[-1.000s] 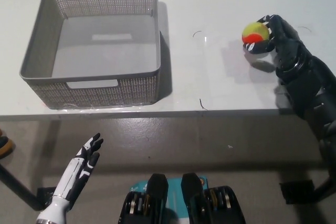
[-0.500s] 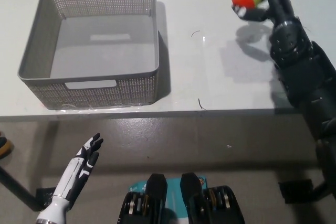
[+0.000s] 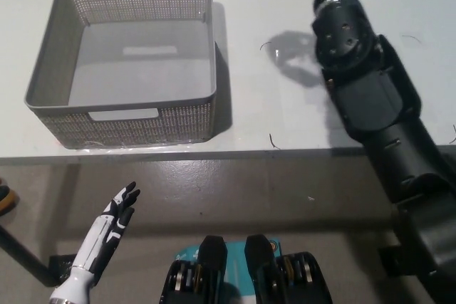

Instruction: Use the right hand to pick up a tennis ball and put it into a container on the left side

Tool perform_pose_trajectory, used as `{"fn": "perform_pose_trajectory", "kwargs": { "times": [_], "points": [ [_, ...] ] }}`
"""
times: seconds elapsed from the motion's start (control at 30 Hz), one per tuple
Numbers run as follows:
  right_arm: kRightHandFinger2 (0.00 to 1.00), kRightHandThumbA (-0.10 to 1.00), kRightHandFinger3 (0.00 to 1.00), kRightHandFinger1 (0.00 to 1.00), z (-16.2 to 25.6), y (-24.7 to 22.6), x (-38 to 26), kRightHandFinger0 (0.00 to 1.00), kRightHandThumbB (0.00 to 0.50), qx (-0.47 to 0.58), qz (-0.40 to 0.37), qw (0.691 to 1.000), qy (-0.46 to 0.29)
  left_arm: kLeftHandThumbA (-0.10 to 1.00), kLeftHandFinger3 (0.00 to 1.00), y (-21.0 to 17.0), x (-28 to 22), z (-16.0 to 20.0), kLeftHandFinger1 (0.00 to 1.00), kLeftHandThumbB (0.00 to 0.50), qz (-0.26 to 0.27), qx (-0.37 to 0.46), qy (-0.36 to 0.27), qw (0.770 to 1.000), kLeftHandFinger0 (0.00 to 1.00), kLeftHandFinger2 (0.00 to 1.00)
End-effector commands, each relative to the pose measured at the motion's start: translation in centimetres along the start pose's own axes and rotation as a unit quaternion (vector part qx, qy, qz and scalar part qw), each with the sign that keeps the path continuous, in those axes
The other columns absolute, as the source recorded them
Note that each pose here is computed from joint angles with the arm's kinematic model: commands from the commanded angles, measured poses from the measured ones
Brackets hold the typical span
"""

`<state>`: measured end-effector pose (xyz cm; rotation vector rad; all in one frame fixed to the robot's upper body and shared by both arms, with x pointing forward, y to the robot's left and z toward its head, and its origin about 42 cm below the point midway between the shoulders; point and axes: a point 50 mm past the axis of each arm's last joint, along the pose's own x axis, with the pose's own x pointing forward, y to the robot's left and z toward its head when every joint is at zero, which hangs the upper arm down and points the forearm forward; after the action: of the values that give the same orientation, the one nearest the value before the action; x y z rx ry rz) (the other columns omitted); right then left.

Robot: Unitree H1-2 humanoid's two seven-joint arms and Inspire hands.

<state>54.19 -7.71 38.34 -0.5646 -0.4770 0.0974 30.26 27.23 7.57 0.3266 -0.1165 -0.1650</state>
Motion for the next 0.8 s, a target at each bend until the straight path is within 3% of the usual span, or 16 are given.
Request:
{"fn": "perform_pose_trajectory", "kwargs": {
  "times": [0.0, 0.13, 0.2, 0.27, 0.4, 0.43, 0.5, 0.53, 0.57, 0.7, 0.77],
  "points": [
    [0.45, 0.63, 0.31, 0.21, 5.2, 2.1, 0.8, 0.0, 0.0, -0.005, 0.028, 0.998, -0.055, 0.97, 1.0, 0.4, -0.2, 0.3, 1.0, 0.293, 0.0, 0.001, -0.019, 1.0, 1.0, 1.0],
    [0.39, 0.62, 0.32, 0.13, 6.6, 4.7, 0.7, 0.0, 0.0, -0.005, 0.051, 0.997, -0.064, 0.96, 1.0, 0.2, -0.2, 0.1, 1.0, 0.278, -0.005, 0.001, -0.018, 1.0, 1.0, 1.0],
    [0.47, 0.67, 0.43, 0.17, 7.5, 6.5, 0.7, 0.0, 0.0, -0.011, 0.069, 0.995, -0.064, 0.97, 1.0, 0.1, -0.1, 0.1, 1.0, 0.282, -0.008, 0.006, -0.019, 1.0, 1.0, 1.0],
    [0.56, 0.63, 0.57, 0.23, 8.1, 7.9, 0.7, 0.0, 0.0, -0.011, 0.085, 0.994, -0.062, 0.96, 1.0, 0.0, -0.2, 0.0, 1.0, 0.293, -0.011, 0.005, -0.018, 1.0, 1.0, 1.0],
    [0.55, 0.58, 0.61, 0.22, 8.4, 10.7, 0.9, 0.0, 0.0, -0.02, 0.106, 0.992, -0.061, 0.94, 1.0, 0.0, -0.2, 0.0, 1.0, 0.293, -0.014, 0.007, -0.017, 1.0, 1.0, 1.0],
    [0.56, 0.57, 0.73, 0.22, 8.3, 11.4, 1.0, 0.0, 0.0, -0.026, 0.112, 0.991, -0.06, 0.94, 1.0, 0.0, -0.2, 0.0, 1.0, 0.292, -0.014, 0.008, -0.018, 1.0, 1.0, 1.0],
    [0.53, 0.59, 0.49, 0.2, 8.5, 12.3, 1.1, 0.0, 0.0, -0.032, 0.124, 0.99, -0.054, 0.93, 1.0, 0.0, 0.0, 0.1, 1.0, 0.298, -0.013, 0.006, -0.018, 1.0, 1.0, 1.0],
    [0.56, 0.61, 0.4, 0.23, 8.5, 12.7, 1.2, 0.0, 0.0, -0.034, 0.131, 0.99, -0.05, 0.93, 1.0, 0.0, 0.1, 0.1, 1.0, 0.3, -0.014, 0.006, -0.019, 1.0, 1.0, 1.0],
    [0.59, 0.61, 0.38, 0.26, 8.6, 13.0, 1.2, 0.0, 0.0, -0.038, 0.136, 0.989, -0.047, 0.93, 1.0, -0.1, 0.1, 0.2, 1.0, 0.302, -0.013, 0.005, -0.019, 1.0, 1.0, 1.0],
    [0.61, 0.59, 0.63, 0.27, 8.3, 14.3, 1.0, 0.0, 0.0, -0.055, 0.151, 0.986, -0.039, 0.92, 1.0, -0.1, 0.1, 0.2, 1.0, 0.299, -0.018, 0.005, -0.02, 1.0, 1.0, 1.0],
    [0.61, 0.59, 0.67, 0.28, 8.0, 14.6, 0.9, 0.0, 0.0, -0.06, 0.155, 0.986, -0.032, 0.91, 1.0, -0.1, 0.2, 0.3, 1.0, 0.302, -0.019, 0.005, -0.02, 1.0, 1.0, 1.0]
  ]
}}
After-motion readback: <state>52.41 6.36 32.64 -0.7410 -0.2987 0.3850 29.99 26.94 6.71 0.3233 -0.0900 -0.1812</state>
